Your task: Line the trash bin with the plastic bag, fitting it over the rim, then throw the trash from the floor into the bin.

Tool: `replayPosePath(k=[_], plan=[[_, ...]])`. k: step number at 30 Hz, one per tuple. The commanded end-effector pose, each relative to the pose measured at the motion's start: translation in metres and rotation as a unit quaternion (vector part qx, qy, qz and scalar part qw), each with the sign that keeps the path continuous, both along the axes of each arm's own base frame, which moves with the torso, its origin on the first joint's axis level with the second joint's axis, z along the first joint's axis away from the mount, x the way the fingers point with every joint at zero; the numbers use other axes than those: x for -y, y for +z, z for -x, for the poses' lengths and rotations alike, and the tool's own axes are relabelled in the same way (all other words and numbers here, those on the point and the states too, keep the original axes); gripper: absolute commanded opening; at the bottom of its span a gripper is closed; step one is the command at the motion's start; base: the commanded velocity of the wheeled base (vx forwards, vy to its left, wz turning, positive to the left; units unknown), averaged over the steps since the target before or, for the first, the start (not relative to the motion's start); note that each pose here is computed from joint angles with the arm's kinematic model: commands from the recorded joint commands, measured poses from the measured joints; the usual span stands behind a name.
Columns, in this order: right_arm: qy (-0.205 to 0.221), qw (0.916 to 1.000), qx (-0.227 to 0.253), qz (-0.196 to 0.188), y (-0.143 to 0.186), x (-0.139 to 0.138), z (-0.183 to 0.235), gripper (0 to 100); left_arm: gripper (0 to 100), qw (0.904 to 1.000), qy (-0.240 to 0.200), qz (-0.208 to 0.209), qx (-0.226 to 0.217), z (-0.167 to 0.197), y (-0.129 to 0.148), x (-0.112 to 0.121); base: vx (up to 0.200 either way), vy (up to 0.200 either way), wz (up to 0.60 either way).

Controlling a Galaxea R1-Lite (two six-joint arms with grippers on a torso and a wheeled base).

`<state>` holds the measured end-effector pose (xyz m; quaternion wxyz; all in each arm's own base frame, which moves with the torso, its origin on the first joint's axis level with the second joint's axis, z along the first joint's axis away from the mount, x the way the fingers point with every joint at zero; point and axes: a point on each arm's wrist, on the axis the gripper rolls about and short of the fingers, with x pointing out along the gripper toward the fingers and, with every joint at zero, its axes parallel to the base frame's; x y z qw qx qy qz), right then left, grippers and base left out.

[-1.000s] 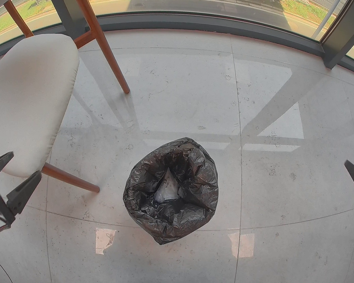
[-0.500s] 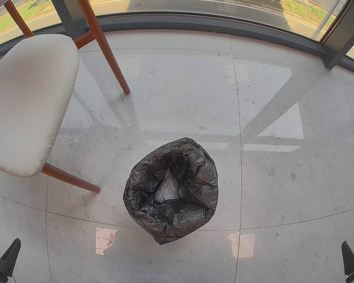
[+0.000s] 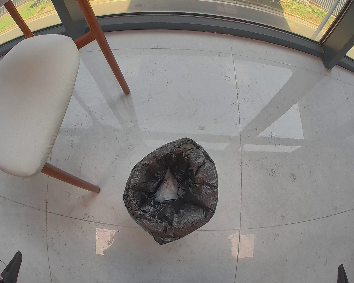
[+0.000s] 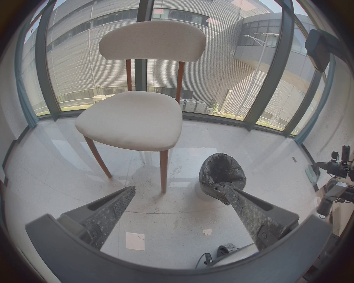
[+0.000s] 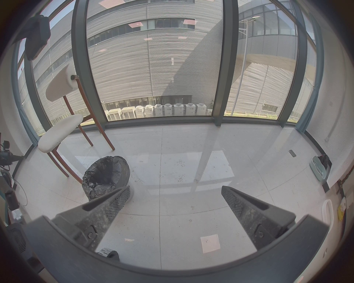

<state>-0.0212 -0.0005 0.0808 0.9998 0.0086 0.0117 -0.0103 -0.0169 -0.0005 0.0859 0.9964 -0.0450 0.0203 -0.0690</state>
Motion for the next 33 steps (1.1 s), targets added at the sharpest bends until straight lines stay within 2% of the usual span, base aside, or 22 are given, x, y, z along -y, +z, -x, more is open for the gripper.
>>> replayPosePath(k=[1,3,5,7,9,13,15,16,17,19,23,33], plan=[[0.001,1.0,0.01,0.0,-0.0058,0.0001,0.0016,100,100,0.9986,0.052,-0.001,0.012,0.0017,-0.0037,0.0008,0.0,0.0,0.0],[0.001,0.9999,0.011,0.0,-0.0054,0.0001,0.0016,100,100,0.9984,0.054,-0.002,0.013,0.0018,-0.0036,0.0007,0.0,0.0,0.0],[0.004,0.9999,0.012,0.003,-0.0053,-0.0001,0.0016,100,100,0.9991,0.025,-0.005,0.035,0.0054,-0.0047,0.0013,0.0,0.0,0.0],[0.008,0.9999,0.011,0.006,-0.0054,-0.0002,0.0016,100,100,0.9985,-0.013,-0.028,0.045,0.0066,-0.0049,0.0026,0.0,0.0,0.0],[0.012,0.9998,0.01,0.012,-0.0056,-0.0004,0.0016,100,100,0.9967,-0.022,-0.058,0.051,0.0067,-0.0046,0.0031,0.0,0.0,0.0],[0.007,0.9999,0.011,0.005,-0.0054,-0.0002,0.0016,100,100,0.9951,-0.015,-0.082,0.054,0.0066,-0.0049,0.0028,0.0,0.0,0.0],[0.006,0.9999,0.012,-0.004,-0.0053,-0.0001,0.0016,100,100,0.9962,0.029,-0.07,0.044,0.0063,-0.006,0.0009,0.0,0.0,0.0],[0.006,0.9999,0.012,-0.004,-0.0053,-0.0001,0.0016,100,100,0.9962,0.029,-0.07,0.044,0.0063,-0.006,0.0009,0.0,0.0,0.0],[0.002,0.9999,0.012,-0.005,-0.0053,0.0,0.0016,100,100,0.9958,0.082,-0.039,0.009,0.0061,-0.012,-0.0016,0.0,0.0,0.0],[0.002,0.9999,0.012,-0.005,-0.0053,0.0,0.0016,100,100,0.9958,0.085,-0.033,0.008,0.0063,-0.0119,-0.0017,0.0,0.0,0.0],[0.002,0.9999,0.012,-0.005,-0.0053,0.0,0.0016,100,100,0.9975,0.052,-0.045,0.016,0.0064,-0.0105,-0.0003,0.0,0.0,0.0],[0.002,0.9999,0.012,-0.003,-0.0053,0.0,0.0016,100,100,0.9976,0.052,-0.043,0.016,0.0063,-0.0106,-0.0002,0.0,0.0,0.0]])
